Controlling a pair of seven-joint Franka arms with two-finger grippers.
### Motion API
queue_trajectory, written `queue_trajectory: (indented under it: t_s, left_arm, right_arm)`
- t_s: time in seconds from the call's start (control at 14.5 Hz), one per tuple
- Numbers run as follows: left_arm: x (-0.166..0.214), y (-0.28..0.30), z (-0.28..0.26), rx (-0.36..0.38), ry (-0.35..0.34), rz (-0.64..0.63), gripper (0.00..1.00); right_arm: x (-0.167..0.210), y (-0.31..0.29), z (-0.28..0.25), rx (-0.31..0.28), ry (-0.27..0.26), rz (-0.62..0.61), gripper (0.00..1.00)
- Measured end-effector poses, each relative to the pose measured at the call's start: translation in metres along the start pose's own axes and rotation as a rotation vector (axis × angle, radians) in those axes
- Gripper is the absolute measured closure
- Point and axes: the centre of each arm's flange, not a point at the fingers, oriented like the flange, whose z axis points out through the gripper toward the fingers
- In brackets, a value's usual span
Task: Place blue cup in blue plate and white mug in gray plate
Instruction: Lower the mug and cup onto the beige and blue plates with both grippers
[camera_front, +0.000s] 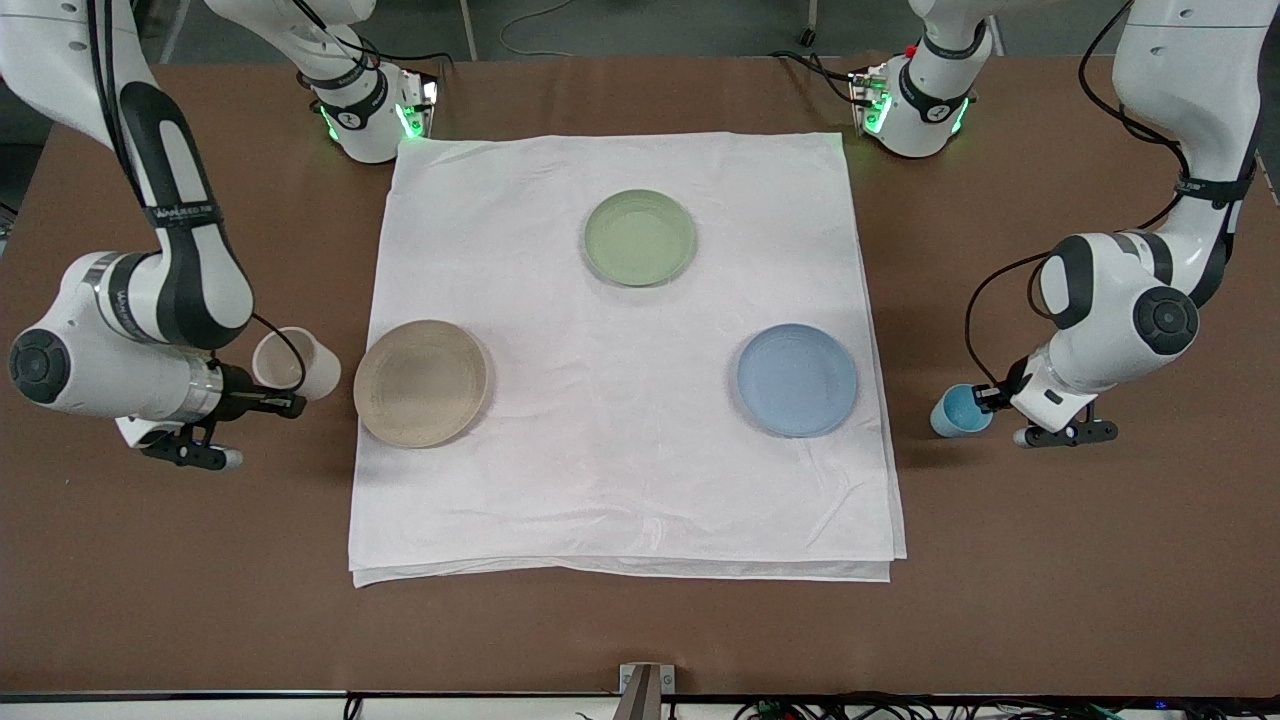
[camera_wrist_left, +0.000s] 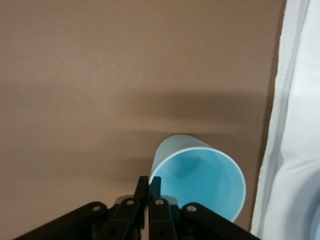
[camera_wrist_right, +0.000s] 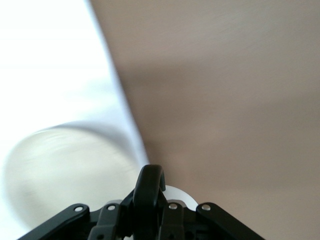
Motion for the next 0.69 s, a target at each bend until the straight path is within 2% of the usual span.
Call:
queue_trajectory:
  t_s: [0.14,0.28,0.41,0.55,0.69]
  left_arm:
    - [0.004,0.009,-0.014,-0.005,0.023,0.014,0.98]
    - [0.002,0.028,-0.037,-0.011,0.018,0.020,0.98]
    - [-0.008,0.070,-0.062,-0.021,-0.001,-0.014,0.98]
    - [-0.024,0.124,-0.075,-0.035,-0.015,-0.060,0.98]
    - [-0.041,0.169,-0.071,-0.043,-0.037,-0.090,0.98]
  right_arm:
    - [-0.020,-0.048,0.017,0.022,-0.018,0.015,0.90]
    - [-0.037,-0.077,0.048,0.028,-0.001,0.022,0.90]
    - [-0.049,-0.090,0.076,0.026,0.024,0.016,0.90]
    - [-0.052,-0.091,0.091,0.023,0.027,0.015,0.90]
    - [-0.049,-0.088,0.095,0.025,0.036,0.021,0.78]
